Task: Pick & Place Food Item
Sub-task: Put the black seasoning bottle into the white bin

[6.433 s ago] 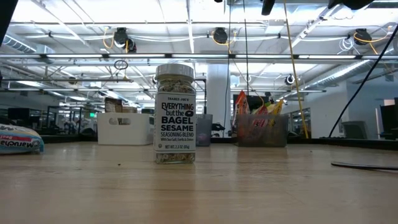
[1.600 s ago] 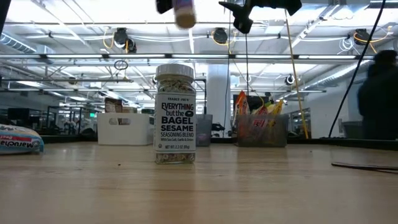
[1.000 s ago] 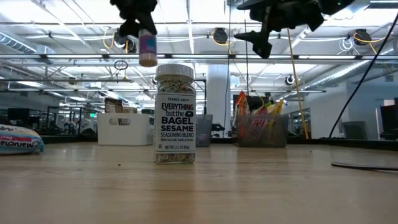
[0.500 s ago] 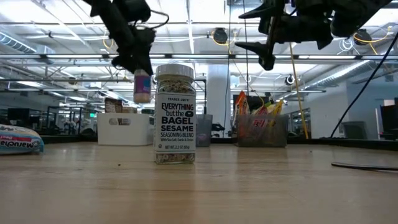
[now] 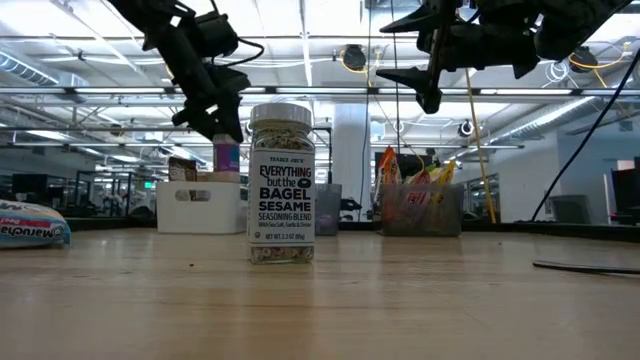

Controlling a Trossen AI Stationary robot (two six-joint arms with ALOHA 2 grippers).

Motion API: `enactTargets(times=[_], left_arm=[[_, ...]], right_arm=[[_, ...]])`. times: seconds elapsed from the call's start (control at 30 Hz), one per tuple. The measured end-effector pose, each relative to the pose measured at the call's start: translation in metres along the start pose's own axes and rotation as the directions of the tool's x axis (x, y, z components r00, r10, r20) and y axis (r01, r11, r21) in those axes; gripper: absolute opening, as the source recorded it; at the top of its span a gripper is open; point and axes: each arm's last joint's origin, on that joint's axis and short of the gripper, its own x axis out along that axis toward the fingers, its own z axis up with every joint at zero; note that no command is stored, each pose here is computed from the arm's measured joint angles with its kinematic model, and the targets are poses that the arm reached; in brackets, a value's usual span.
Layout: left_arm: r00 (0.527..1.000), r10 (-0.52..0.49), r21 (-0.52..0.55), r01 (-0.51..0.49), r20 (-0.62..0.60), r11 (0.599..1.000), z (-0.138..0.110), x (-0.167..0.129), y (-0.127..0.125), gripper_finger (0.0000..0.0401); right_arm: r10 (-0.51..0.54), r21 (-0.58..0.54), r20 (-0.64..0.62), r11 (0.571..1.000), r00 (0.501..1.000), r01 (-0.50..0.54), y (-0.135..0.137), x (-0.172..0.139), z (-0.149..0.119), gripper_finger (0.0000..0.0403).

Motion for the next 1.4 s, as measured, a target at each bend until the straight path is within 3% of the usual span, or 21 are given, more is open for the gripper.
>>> enactTargets(times=[0.3,0.6,0.83,1.17,1.4], left_arm=[[1.0,0.031,-0.038,-0.031,0.003,0.999,-0.012,0.012,0.003,0.022],[0.999,0.021,-0.074,-0.019,0.028,0.997,-0.016,0.017,0.002,0.022],[0.999,0.02,-0.077,-0.017,0.037,0.997,-0.015,0.017,0.001,0.022],[0.995,0.082,-0.084,-0.076,0.064,0.994,-0.013,0.017,0.003,0.022],[0.994,0.101,-0.099,-0.096,0.048,0.99,-0.014,0.029,0.002,0.022]], right_arm=[[-0.018,-0.013,0.017,1.0,1.0,0.018,-0.001,0.0,0.001,0.027],[-0.035,0.138,0.032,0.99,0.999,0.03,-0.001,0.0,0.001,0.027],[-0.035,0.193,0.032,0.981,0.999,0.028,-0.001,0.0,0.001,0.027],[-0.026,0.13,0.019,0.991,0.999,0.023,0.002,0.002,-0.003,0.027],[-0.109,0.085,0.07,0.991,0.992,0.103,0.003,0.004,-0.006,0.027]])
